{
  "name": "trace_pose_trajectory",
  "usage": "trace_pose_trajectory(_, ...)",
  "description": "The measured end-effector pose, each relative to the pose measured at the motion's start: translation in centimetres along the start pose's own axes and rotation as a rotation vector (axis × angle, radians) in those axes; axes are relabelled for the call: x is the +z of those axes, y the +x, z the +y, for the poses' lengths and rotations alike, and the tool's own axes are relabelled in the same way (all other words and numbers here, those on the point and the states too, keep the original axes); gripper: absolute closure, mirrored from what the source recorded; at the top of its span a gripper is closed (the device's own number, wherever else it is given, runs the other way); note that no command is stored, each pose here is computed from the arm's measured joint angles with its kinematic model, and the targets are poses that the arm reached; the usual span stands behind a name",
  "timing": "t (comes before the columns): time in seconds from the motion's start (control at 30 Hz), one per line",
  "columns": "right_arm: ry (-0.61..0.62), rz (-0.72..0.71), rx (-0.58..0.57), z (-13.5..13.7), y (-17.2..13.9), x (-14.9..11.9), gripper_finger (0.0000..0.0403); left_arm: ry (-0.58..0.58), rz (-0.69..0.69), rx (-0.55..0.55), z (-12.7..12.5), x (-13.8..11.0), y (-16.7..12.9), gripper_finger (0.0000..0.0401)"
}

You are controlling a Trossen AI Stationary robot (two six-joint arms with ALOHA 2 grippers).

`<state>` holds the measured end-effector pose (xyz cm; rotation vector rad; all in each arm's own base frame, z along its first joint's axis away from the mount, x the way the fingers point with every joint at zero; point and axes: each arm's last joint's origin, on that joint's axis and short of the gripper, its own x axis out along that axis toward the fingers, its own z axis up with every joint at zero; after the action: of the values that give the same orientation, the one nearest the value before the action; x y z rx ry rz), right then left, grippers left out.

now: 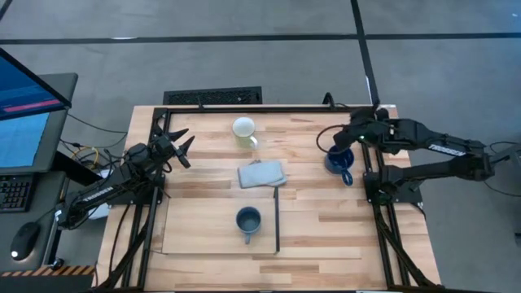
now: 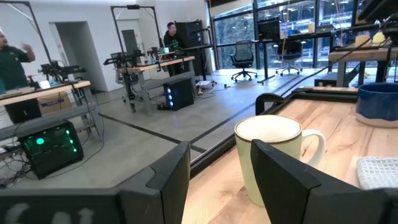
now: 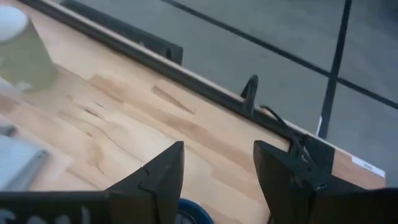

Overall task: Stack small to large cups/mugs on shelf
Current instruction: Put the blue mug on the shelf

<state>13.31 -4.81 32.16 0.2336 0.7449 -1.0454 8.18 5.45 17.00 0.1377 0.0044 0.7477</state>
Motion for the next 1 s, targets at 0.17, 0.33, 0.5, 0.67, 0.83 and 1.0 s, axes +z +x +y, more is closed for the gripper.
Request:
trace_pose_trajectory(0.17,-0.027,0.149,0.02,0.5,1.6,-0.6,0.0189,0.0,0.0,0.0,0.0,0.0,0.0,0.0238)
trace_pose_trajectory(0.33,-0.061,0.273,-0.036,0.9,3.1,-0.9,0.0189,-0.001,0.0,0.0,0.0,0.0,0.0,0.0238)
trace_pose_trajectory(0.5,-0.199,0.338,-0.055,1.6,4.3,-1.0,0.0189,-0.004,0.0,0.0,0.0,0.0,0.0,0.0238)
trace_pose_trajectory(0.67,-0.27,0.403,-0.082,2.5,5.6,-1.1,0.0189,-0.004,0.0,0.0,0.0,0.0,0.0,0.0238)
trace_pose_trajectory(0.83,-0.331,0.482,-0.113,3.2,6.6,-1.6,0.0189,-0.004,0.0,0.0,0.0,0.0,0.0,0.0238)
trace_pose_trajectory(1.0,-0.448,0.536,-0.03,4.6,7.2,-1.9,0.0189,-0.007,0.0,0.0,0.0,0.0,0.0,0.0238)
